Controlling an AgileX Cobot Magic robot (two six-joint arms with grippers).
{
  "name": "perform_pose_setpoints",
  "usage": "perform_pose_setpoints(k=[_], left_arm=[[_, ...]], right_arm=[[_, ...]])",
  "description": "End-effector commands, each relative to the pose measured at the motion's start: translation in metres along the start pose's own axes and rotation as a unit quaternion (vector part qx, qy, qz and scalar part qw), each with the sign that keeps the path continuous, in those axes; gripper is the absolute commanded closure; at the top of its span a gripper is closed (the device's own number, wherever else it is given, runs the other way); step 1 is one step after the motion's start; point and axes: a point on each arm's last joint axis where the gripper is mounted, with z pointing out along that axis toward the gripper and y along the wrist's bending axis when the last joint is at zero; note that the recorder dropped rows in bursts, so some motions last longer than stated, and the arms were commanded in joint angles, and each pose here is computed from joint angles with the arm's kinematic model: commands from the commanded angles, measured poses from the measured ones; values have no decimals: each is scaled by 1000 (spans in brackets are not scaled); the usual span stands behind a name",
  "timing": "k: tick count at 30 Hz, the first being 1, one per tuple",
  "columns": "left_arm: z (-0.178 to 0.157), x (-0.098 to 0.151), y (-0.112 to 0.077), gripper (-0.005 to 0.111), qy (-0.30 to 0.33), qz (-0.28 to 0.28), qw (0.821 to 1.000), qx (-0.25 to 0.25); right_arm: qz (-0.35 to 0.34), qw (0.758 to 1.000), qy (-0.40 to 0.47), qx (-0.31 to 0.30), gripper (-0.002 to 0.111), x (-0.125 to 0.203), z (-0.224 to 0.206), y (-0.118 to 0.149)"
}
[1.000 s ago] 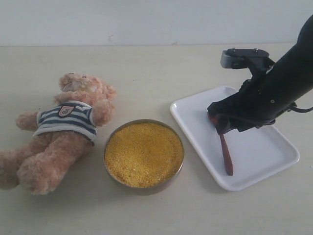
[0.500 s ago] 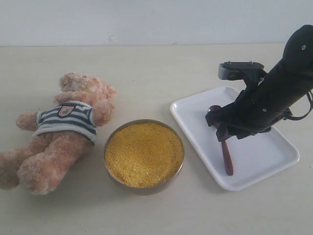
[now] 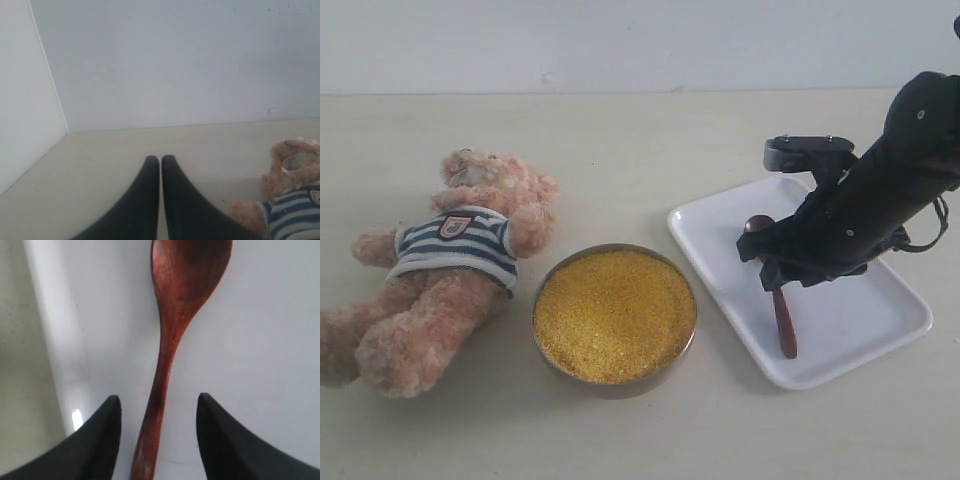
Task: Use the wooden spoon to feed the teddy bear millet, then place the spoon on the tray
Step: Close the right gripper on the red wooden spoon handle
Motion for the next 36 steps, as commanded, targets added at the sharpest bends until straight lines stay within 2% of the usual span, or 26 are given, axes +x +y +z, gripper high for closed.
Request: perform_pose_setpoints(k=[1,8,16,36], left_arm=[[0,-1,0,103,-2,-3,1000,4],[0,-1,0,103,-2,-3,1000,4],[0,-1,0,103,-4,-3,1000,4],[0,-1,0,103,-2,-3,1000,4]], right_arm=[[3,1000,8,1,64,0,8,-1],[5,1000,20,5,64,2,20,-4],[-20,1000,0,3,64,1,23,12],[-8,1000,-1,26,64,1,22,8]])
